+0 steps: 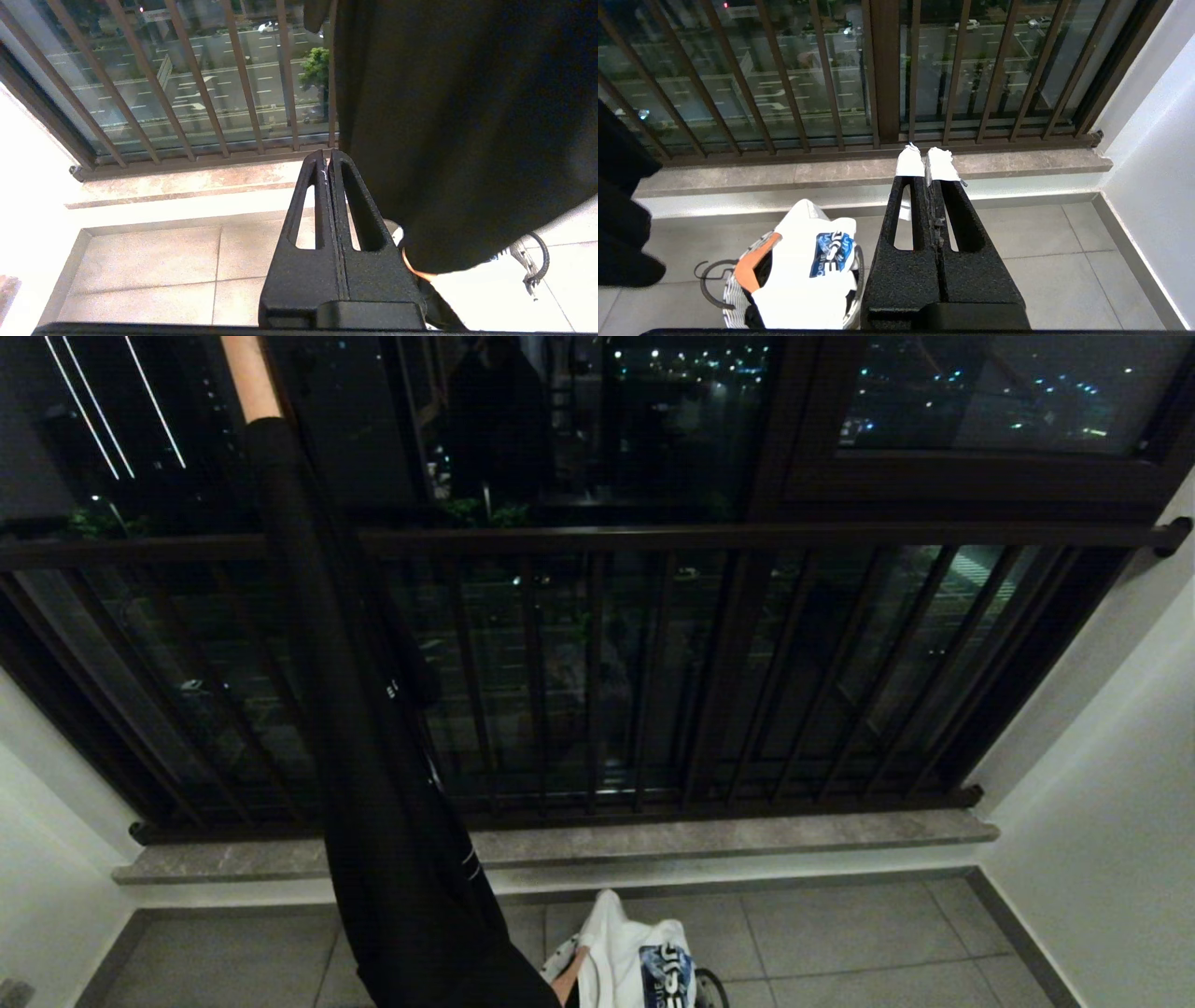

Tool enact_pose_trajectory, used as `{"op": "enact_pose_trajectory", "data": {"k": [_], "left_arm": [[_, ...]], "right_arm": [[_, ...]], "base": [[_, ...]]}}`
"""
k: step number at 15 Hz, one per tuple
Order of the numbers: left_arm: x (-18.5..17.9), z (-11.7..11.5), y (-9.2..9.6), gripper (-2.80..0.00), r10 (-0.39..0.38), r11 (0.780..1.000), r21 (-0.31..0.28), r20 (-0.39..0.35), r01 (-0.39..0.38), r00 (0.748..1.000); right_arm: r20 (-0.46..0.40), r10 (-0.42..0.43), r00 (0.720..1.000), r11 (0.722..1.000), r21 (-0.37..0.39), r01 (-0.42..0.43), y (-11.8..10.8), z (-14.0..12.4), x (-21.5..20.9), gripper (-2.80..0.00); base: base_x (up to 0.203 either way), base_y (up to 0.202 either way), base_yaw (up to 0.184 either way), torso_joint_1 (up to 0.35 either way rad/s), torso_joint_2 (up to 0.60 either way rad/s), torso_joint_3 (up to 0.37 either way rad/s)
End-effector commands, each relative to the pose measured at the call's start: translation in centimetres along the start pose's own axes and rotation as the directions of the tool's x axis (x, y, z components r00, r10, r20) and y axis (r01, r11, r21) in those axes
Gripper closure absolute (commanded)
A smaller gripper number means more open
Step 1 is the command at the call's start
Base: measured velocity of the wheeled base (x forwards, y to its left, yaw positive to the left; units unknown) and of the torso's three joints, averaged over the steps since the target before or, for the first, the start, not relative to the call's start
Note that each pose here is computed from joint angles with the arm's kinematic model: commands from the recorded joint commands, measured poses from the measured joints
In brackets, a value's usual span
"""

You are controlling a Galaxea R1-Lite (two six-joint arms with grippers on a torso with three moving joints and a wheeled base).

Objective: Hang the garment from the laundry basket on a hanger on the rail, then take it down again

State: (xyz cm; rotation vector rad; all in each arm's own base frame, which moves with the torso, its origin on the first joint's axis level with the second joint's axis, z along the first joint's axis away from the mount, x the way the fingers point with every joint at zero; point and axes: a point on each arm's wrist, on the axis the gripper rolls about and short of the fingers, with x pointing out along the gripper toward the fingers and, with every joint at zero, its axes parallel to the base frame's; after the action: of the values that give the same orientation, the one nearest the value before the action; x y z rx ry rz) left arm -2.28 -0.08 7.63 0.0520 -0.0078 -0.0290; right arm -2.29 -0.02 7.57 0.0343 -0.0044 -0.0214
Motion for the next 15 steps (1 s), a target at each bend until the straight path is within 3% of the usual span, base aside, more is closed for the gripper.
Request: {"op": "enact_pose_trajectory", "data": {"k": [1, 5, 15], "left_arm": [[0.01, -0.09, -0.01, 0.0, 0.0, 1.0, 0.0, -0.001, 0.0, 1.0], [0.01, -0.09, -0.01, 0.0, 0.0, 1.0, 0.0, -0.001, 0.0, 1.0], [0.01, -0.09, 0.0, 0.0, 0.001, 1.0, 0.0, -0.001, -0.001, 1.0]], "right_arm": [[0.001, 0.0, 1.0, 1.0, 0.001, 0.0, 0.0, 0.0, 0.0, 0.0], [0.001, 0.0, 1.0, 1.0, 0.001, 0.0, 0.0, 0.0, 0.0, 0.0], [0.001, 0.0, 1.0, 1.0, 0.001, 0.0, 0.0, 0.0, 0.0, 0.0]], "base": [[0.0, 0.0, 0.0, 0.0, 0.0, 0.0], [0.0, 0.0, 0.0, -0.005, 0.01, 0.009], [0.0, 0.0, 0.0, -0.13, 0.31, 0.17]]}}
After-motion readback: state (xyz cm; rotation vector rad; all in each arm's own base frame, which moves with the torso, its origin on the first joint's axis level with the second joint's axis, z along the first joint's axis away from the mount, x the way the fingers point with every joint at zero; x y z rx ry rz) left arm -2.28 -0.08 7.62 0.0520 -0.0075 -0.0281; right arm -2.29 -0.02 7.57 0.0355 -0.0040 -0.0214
